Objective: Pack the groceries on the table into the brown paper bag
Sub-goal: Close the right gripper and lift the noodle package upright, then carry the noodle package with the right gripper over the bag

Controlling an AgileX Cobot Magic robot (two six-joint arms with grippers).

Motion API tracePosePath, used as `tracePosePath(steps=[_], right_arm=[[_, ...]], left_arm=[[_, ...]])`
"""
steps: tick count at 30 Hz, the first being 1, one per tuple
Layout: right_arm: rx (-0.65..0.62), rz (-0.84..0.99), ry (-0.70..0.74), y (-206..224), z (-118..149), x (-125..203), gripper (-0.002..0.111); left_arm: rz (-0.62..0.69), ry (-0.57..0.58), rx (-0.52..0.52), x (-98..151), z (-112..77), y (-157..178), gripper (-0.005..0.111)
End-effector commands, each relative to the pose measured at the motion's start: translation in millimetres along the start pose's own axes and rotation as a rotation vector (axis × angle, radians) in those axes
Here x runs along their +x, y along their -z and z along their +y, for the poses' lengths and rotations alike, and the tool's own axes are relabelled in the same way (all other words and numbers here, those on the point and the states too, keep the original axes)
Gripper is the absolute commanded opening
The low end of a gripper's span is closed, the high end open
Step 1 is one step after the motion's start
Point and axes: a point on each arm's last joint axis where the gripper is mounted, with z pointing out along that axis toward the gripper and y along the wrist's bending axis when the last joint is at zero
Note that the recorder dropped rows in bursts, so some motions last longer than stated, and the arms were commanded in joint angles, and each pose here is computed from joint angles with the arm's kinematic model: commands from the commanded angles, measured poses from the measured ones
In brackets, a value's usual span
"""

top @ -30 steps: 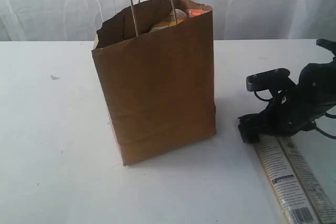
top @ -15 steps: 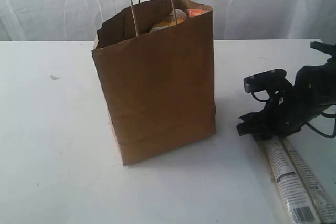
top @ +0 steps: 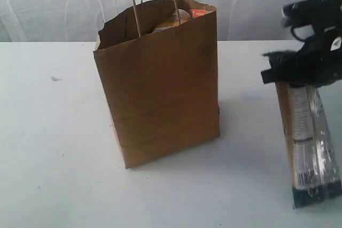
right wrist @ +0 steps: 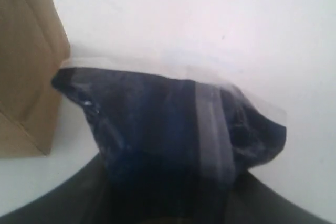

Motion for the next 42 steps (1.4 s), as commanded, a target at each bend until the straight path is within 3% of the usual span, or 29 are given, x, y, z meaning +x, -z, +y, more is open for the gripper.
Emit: tracePosePath(steps=[1, 7, 16, 23, 32, 42], right_arm=[[-0.007, -0.238, 0.033, 55.7, 7.3, -36.2, 0.000], [-0.044, -0.423, 0.065, 112.8, 18.8, -75.7, 0.000], [-0.017, -0.734, 0.057, 176.8, 12.2, -135.1, 0.000], [-0.021, -0.817, 0.048, 180.9, 12.2, -170.0, 0.000], [-0.051, -1.001, 0.157, 192.0, 38.0, -203.0, 0.000], [-0.147, -1.015, 0.194, 177.9, 72.9, -218.7, 0.000]], left_arm=[[0.000, 0.007, -0.001, 1.2, 0.2, 0.0, 0.000], [0.000, 0.007, -0.001, 1.2, 0.2, 0.0, 0.000], [0.000, 0.007, -0.001, 1.2, 0.2, 0.0, 0.000], [0.000, 0.007, -0.001, 1.2, 0.2, 0.0, 0.000], [0.000, 0.007, -0.001, 1.2, 0.2, 0.0, 0.000], [-0.004, 0.007, -0.001, 0.9, 0.2, 0.0, 0.000]])
